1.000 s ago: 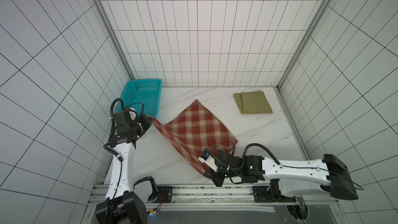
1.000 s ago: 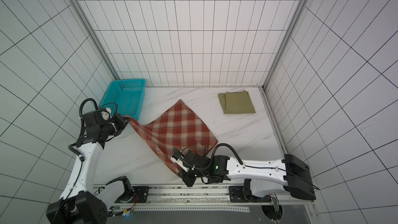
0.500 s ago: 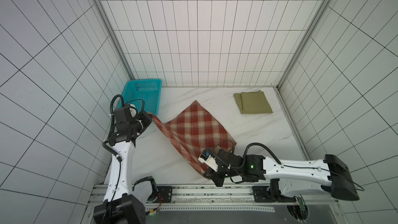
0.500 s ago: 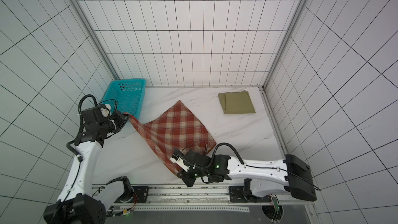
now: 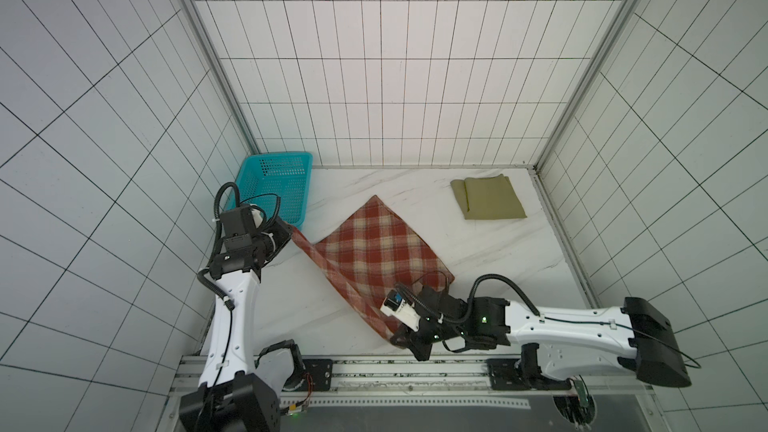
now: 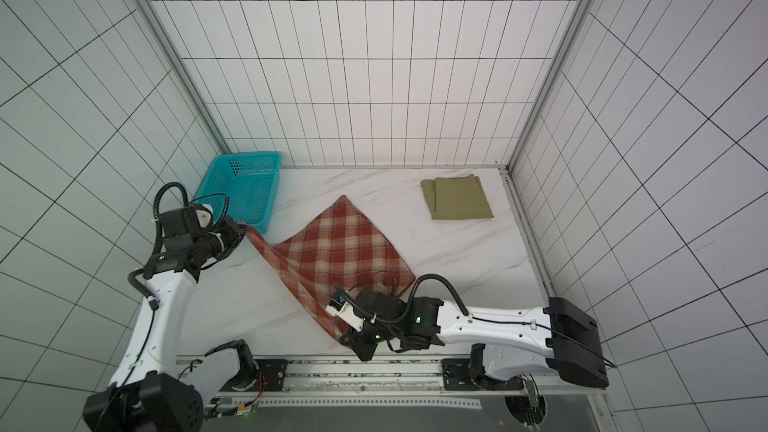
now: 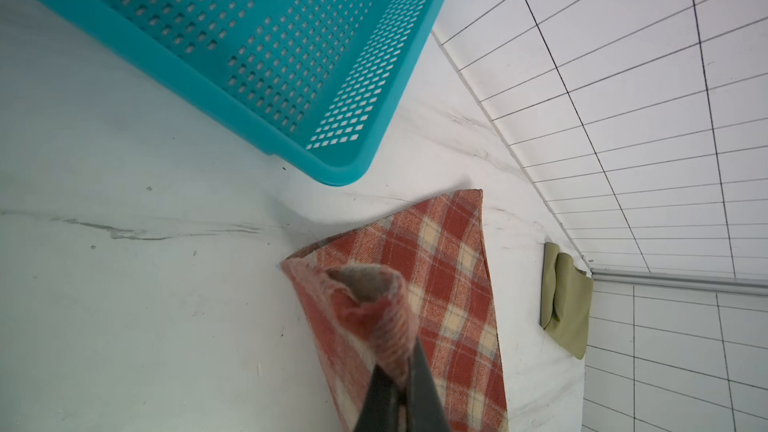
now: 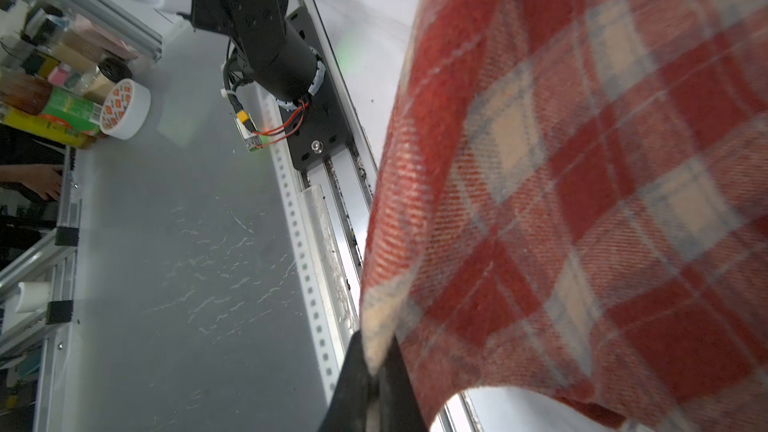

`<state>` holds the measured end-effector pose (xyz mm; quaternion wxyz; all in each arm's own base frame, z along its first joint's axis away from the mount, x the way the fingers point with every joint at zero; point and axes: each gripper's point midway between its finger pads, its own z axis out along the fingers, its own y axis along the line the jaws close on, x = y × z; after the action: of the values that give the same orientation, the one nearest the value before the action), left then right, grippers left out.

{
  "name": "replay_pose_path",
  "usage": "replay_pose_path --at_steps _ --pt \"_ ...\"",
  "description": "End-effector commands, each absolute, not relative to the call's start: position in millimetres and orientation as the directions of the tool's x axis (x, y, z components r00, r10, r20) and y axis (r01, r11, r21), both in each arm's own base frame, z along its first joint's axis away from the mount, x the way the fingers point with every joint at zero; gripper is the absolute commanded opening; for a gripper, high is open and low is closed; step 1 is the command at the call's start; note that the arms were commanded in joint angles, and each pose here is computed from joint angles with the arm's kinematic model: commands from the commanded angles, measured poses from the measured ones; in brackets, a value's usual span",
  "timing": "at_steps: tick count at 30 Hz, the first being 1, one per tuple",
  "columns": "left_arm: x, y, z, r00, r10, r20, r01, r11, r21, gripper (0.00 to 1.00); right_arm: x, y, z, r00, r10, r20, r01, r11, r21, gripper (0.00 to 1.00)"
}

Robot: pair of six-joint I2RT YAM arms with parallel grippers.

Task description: Fold and stack the skirts

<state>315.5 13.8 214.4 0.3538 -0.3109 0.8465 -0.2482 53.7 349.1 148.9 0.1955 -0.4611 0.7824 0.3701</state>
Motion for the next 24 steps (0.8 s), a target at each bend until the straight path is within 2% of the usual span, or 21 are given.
replay_pose_path --at_steps 1,9,17,24 --pt "349 14 248 -0.465 -0.673 -0.575 -0.292 0.73 -0.618 0.0 50 330 146 -0.53 -0.599 -0.6 -0.839 0.271 0.471 0.0" --pt "392 -34 232 -0.529 -0.631 -0.567 -0.253 0.755 -0.605 0.0 91 291 127 -0.661 -0.519 -0.542 -0.749 0.419 0.513 0.0" --pt "427 -82 196 -0.624 -0.582 -0.521 -0.232 0.775 -0.588 0.0 114 262 98 -0.774 -0.464 -0.431 -0.633 0.566 0.528 0.0" --pt "447 -105 170 -0.665 -0.562 -0.491 -0.228 0.78 -0.583 0.0 133 251 97 -0.828 -0.391 -0.401 -0.558 0.643 0.525 0.0"
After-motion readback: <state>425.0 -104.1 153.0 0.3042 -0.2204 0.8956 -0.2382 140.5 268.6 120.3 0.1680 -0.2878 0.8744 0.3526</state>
